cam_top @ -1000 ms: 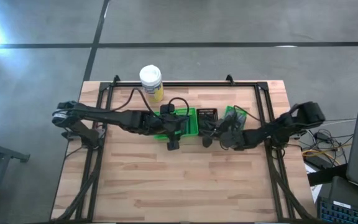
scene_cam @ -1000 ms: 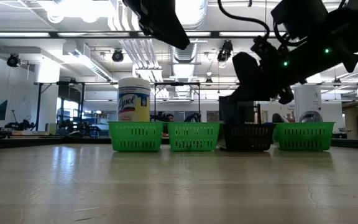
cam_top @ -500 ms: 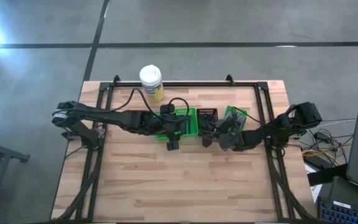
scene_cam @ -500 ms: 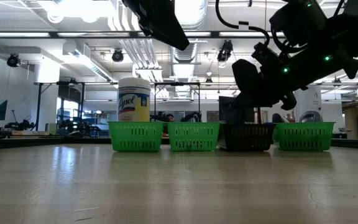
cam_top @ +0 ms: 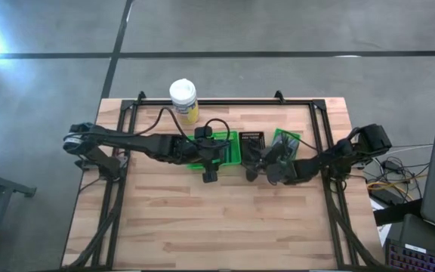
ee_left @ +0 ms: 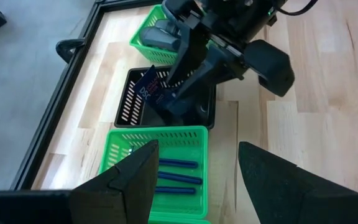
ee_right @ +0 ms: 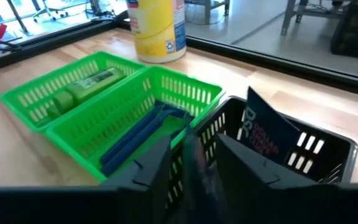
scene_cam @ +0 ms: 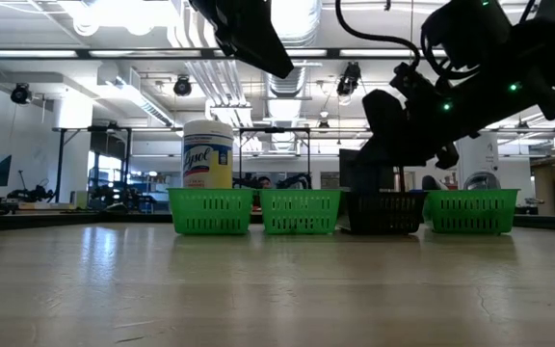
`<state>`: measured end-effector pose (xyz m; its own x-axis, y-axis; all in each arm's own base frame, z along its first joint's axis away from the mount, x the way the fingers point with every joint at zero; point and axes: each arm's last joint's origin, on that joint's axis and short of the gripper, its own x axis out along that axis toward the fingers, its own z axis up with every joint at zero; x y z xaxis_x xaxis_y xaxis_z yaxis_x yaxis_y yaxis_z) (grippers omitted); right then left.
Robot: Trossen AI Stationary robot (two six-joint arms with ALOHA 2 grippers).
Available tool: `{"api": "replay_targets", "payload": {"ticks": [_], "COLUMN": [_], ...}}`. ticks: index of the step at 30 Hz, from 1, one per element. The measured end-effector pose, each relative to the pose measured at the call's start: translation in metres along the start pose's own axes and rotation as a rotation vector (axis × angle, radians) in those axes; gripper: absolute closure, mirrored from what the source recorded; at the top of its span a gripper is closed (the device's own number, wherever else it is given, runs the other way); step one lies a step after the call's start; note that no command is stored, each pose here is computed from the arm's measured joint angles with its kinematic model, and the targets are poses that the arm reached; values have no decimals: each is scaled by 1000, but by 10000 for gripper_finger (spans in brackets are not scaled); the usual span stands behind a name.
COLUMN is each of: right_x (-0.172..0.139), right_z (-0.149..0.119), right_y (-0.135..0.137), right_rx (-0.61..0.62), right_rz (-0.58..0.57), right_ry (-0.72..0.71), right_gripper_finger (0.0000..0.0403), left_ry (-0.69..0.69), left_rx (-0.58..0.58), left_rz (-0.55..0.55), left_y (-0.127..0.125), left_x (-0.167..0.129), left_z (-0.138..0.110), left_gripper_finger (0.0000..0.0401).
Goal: Pick & Place Travel size toiletries
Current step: Put the shaving cream into the black bin, then return to Home Position
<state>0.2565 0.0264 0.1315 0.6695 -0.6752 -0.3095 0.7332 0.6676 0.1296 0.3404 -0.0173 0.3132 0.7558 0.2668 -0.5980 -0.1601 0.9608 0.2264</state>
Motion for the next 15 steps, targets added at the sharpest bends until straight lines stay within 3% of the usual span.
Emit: {"api": "replay_targets", "payload": {"ticks": [15], "right_x": [-7], "right_z": [5], "right_y": [2], "right_rx": [-39], "right_rz": [21], "right_ry": [-14], "right_gripper_finger": [201], "left_ry": [-1], "left_rx": [-27], "left_rz": [-1], "left_y": [0], "left_x": [0], "left_z": [0], "left_gripper_finger": [176]}}
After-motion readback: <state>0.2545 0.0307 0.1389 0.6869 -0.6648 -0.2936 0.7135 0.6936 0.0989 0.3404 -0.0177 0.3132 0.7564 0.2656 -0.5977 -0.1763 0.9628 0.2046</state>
